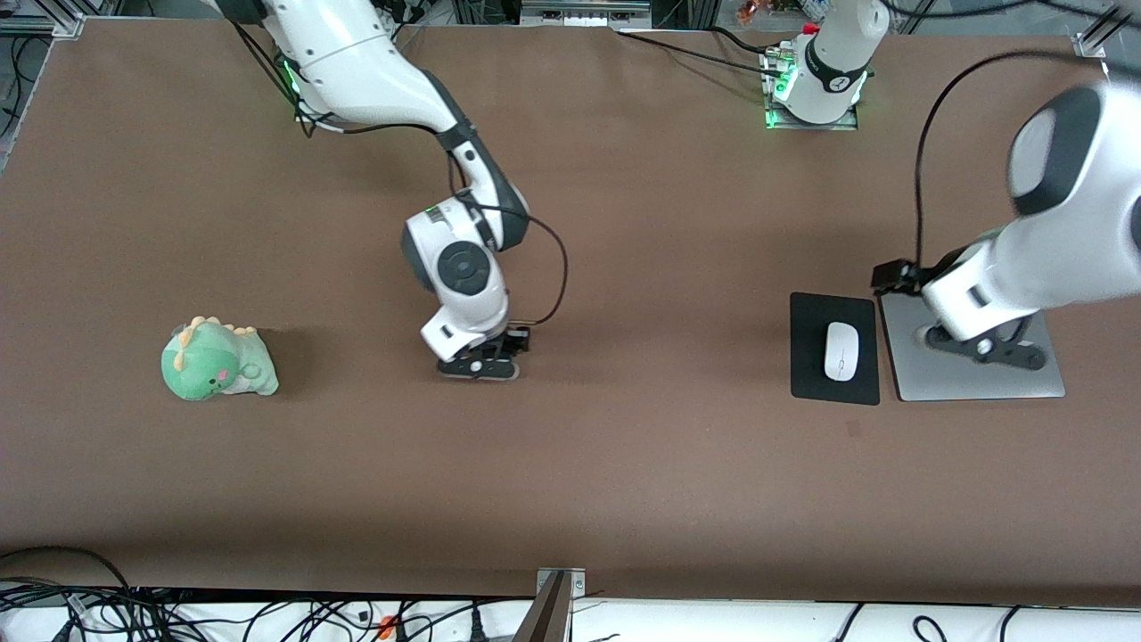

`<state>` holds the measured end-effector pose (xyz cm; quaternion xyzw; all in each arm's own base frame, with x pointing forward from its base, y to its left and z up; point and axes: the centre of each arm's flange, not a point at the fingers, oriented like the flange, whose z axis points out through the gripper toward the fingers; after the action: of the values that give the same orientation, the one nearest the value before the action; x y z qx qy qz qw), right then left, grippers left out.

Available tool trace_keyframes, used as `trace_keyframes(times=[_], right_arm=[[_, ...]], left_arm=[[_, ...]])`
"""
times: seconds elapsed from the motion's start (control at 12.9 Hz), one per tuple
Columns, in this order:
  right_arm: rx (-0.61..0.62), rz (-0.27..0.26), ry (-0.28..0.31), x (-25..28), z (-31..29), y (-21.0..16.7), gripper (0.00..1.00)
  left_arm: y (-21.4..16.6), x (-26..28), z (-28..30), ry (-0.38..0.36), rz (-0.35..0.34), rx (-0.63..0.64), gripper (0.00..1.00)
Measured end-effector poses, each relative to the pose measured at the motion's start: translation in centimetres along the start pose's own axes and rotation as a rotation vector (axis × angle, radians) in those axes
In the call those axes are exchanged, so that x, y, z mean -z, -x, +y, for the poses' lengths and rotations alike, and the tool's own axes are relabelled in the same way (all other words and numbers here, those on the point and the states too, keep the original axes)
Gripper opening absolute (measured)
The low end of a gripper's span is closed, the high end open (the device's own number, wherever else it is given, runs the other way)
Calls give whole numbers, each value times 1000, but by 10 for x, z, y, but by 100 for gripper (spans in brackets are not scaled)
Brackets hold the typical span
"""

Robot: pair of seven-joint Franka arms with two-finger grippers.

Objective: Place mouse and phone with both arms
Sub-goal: 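Open the left gripper and withdraw while the right gripper carries the phone, then lower the black phone beside the green plush toy with the right gripper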

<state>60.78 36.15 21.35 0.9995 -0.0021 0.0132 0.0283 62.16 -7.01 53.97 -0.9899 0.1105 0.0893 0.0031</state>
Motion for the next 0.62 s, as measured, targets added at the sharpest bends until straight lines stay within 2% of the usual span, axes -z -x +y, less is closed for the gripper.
trace_keyframes(times=[0.23,0.39,0.62], right_arm=[[72,-31,6,19,73,-25,81],[110,-66,10,13,115,-25,81],[138,-113,12,0,171,-20,81]], left_arm=[[37,51,13,-25,94,-17,100],[50,49,4,-37,164,18,100],[80,32,-14,-39,171,83,100]])
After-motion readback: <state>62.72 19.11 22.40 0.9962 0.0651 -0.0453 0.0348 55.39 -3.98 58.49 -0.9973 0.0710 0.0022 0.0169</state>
